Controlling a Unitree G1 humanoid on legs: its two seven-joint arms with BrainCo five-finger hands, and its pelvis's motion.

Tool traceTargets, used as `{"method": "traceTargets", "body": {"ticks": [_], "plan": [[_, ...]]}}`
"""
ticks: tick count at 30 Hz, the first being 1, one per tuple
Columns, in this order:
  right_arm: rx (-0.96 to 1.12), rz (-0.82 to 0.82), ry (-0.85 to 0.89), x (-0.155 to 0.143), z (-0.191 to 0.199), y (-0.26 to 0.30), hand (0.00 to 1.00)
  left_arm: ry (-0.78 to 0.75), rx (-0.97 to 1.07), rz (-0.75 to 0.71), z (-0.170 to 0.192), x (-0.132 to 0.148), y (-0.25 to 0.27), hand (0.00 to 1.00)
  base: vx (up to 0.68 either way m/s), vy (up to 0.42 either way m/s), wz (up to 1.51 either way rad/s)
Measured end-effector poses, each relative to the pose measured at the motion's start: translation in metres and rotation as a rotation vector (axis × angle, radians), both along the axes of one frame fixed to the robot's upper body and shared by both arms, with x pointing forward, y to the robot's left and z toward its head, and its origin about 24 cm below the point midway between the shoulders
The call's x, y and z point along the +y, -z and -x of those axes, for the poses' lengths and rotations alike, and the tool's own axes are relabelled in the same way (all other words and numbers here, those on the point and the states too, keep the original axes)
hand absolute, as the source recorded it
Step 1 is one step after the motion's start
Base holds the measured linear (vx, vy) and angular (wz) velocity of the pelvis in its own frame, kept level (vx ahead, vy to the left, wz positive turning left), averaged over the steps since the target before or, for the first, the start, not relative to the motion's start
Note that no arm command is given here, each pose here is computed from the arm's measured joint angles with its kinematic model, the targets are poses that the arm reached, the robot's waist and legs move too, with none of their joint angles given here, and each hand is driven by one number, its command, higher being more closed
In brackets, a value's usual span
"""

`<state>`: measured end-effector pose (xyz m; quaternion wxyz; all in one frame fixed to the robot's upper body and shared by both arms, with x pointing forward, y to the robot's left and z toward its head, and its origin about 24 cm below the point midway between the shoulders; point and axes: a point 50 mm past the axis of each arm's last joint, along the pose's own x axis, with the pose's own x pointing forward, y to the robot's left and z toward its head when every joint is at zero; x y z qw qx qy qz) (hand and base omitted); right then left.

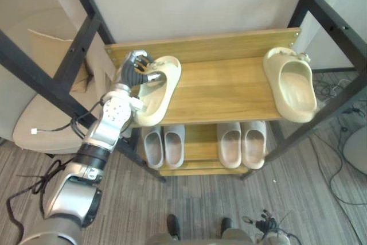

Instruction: Organize the slippers on the shoe rack

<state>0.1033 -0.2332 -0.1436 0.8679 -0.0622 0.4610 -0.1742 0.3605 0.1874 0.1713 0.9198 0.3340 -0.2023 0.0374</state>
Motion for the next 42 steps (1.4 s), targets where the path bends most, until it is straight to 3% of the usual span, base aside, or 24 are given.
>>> {"method": "traceTargets", "body": {"ticks": [26,42], "plan": [[-0.039,0.001,0.010,0.000,-0.006,-0.004,0.00,-0.029,-0.011,-0.015,0.000,-0.003,0.001,1.00,0.00,0.000,0.00],[-0.062,0.024,0.014,-0.008,-0.010,-0.008,0.00,0.205,-0.100,-0.017,-0.005,-0.090,-0.027,1.00,0.01,0.000,-0.10]]}}
